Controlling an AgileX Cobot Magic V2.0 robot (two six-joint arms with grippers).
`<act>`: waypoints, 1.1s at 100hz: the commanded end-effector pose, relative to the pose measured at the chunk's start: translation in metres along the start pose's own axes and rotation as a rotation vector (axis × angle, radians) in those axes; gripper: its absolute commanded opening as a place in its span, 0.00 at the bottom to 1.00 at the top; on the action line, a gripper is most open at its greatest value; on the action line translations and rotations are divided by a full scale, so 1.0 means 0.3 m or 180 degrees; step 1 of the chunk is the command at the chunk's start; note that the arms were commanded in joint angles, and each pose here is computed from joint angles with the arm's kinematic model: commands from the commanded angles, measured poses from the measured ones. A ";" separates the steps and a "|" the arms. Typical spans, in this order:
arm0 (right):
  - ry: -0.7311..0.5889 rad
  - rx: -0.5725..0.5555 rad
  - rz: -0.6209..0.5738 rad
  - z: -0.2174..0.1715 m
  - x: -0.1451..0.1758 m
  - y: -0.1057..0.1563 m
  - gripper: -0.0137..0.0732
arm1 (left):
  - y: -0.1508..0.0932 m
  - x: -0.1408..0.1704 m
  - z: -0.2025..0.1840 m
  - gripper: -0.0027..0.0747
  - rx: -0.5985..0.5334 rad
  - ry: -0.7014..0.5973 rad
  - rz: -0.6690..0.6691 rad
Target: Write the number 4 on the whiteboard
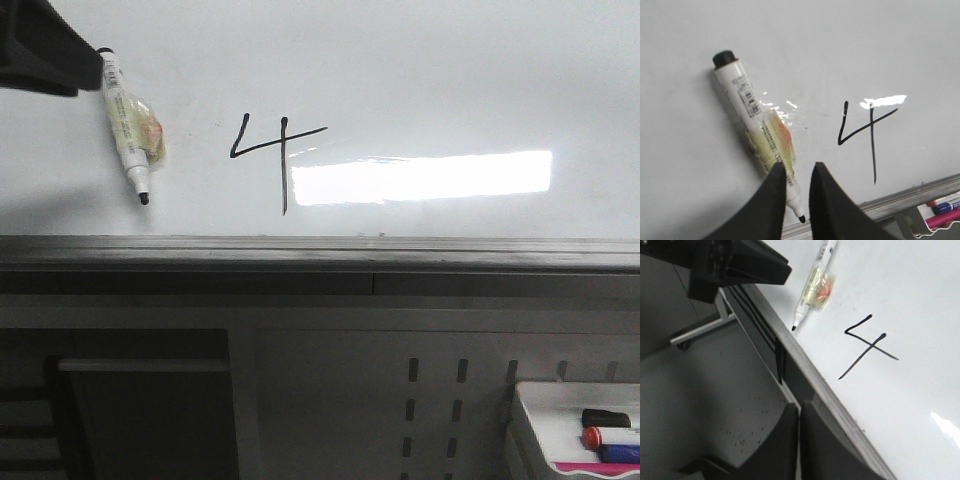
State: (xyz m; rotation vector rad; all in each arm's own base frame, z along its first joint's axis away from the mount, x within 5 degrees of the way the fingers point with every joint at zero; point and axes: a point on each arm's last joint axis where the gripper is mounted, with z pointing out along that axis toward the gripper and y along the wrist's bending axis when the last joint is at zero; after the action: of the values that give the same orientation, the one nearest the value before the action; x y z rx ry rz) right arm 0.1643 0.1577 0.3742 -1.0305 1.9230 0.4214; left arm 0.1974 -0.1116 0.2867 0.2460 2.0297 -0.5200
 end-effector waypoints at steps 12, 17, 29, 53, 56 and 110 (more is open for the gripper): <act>-0.1049 0.0394 0.0048 -0.130 0.081 0.010 0.11 | 0.004 -0.015 -0.161 0.01 0.0095 -0.0856 0.0167; -0.1261 0.0466 0.0084 -0.157 0.131 0.019 0.11 | 0.013 0.012 -0.194 0.01 0.0105 -0.0997 0.0174; -0.1662 0.0606 0.0143 -0.211 0.246 0.041 0.11 | 0.038 0.100 -0.268 0.01 0.0122 -0.1285 0.0407; -0.1848 0.0661 0.0138 -0.246 0.451 0.086 0.11 | 0.063 0.215 -0.343 0.01 0.0153 -0.1523 0.0733; -0.1858 0.0663 0.0137 -0.247 0.465 0.089 0.11 | 0.064 0.220 -0.348 0.01 0.0158 -0.1544 0.0721; -0.1688 0.0635 0.0150 -0.204 0.560 0.104 0.11 | 0.065 0.223 -0.357 0.01 0.0165 -0.1586 0.0722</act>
State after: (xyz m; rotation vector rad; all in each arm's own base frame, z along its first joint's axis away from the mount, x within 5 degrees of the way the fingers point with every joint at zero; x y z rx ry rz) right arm 0.0600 0.0560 0.2497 -0.7250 1.5623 0.4661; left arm 0.0872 -0.0477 0.2511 0.3633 1.5902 -0.4254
